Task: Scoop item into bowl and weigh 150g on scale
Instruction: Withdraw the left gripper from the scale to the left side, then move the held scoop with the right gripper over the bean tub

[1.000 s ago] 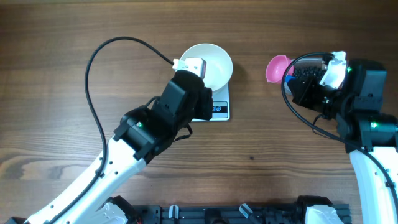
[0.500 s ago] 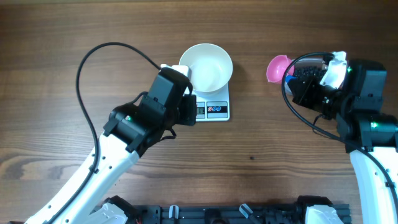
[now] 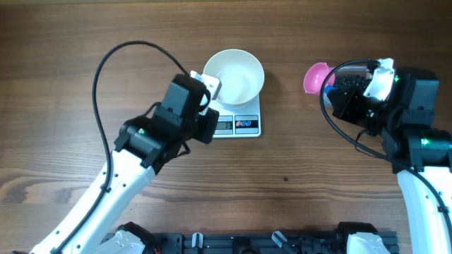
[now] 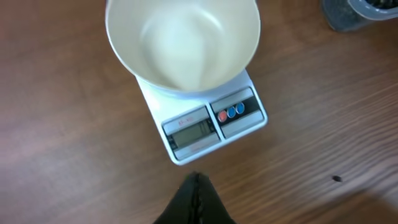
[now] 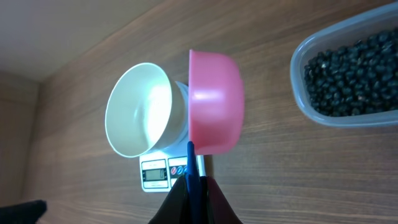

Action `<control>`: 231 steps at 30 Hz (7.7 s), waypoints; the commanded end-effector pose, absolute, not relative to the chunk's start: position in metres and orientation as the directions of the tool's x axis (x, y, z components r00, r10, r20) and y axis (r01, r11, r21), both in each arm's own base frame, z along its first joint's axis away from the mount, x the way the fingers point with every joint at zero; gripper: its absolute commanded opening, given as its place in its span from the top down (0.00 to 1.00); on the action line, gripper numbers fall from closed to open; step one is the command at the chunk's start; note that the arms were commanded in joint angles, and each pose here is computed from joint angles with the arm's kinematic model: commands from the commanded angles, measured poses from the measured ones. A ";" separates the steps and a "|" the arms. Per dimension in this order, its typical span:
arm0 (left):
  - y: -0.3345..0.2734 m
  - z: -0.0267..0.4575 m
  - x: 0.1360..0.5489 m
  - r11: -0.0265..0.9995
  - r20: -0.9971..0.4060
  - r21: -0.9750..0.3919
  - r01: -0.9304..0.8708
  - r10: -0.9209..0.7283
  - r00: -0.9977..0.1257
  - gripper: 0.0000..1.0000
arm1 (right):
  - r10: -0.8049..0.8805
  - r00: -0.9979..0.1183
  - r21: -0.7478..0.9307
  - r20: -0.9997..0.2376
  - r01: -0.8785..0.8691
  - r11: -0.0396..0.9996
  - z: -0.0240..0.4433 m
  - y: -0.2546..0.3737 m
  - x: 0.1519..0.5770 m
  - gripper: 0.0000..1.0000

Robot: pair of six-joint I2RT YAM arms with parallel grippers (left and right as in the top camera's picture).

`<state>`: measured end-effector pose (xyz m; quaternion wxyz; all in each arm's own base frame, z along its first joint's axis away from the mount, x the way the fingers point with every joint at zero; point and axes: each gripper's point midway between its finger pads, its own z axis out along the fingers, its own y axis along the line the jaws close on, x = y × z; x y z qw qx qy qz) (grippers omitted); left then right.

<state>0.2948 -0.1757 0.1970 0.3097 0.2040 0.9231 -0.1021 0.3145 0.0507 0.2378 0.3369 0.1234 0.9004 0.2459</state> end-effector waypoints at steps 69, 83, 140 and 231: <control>-0.112 0.166 0.382 0.892 -0.643 0.096 0.442 0.394 -0.656 0.00 | -0.088 -0.348 -0.086 -0.933 -0.022 0.996 0.284 -0.019 0.442 0.96; -0.112 0.166 0.382 0.892 -0.643 0.096 0.442 0.394 -0.656 0.00 | -0.031 -0.348 -0.032 -0.937 -0.003 0.999 0.284 -0.018 0.443 0.96; -0.191 0.174 0.305 0.596 -0.653 -0.233 0.768 0.490 -0.578 0.00 | -0.138 -0.301 -0.108 -0.943 -0.114 0.988 0.292 -0.004 0.445 0.96; -0.118 0.156 0.307 0.701 -0.636 -0.053 0.711 0.525 -0.565 0.00 | -0.084 -0.395 -0.046 -0.915 -0.103 0.994 0.272 -0.004 0.437 0.96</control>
